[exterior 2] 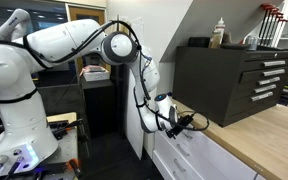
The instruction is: Open the topmost drawer of the file cabinet to the left
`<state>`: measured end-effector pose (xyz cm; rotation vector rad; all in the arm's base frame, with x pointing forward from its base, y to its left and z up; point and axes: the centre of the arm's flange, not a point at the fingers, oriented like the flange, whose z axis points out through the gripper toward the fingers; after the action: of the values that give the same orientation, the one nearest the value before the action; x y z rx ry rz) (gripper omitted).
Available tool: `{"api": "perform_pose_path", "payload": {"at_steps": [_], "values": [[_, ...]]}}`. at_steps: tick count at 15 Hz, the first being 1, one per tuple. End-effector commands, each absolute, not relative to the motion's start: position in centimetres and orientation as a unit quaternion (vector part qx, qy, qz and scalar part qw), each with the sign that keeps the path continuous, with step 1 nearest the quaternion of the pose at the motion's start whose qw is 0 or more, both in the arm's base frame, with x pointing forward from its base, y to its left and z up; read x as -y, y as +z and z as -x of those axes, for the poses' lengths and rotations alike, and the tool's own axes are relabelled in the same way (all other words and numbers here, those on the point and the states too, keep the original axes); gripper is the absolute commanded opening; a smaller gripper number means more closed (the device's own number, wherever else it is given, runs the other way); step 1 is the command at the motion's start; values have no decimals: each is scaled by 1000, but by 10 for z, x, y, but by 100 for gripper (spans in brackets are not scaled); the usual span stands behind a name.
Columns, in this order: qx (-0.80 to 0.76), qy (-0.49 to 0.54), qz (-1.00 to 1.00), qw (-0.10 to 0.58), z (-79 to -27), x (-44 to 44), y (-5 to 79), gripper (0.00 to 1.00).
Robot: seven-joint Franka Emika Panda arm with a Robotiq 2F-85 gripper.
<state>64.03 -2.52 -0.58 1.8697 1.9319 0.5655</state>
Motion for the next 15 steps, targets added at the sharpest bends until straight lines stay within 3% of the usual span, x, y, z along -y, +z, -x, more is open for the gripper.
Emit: {"api": "perform_pose_path", "payload": {"at_steps": [1,8,9,10,15], "values": [[-693,206,-661,201,-639,33,-21,100],[-692,202,-664,201,-639,40,-41,100],[-690,205,-663,204,-640,41,-41,75],[-691,207,-661,204,-640,41,-41,74],[-697,221,-648,213,-646,38,-30,41]]}}
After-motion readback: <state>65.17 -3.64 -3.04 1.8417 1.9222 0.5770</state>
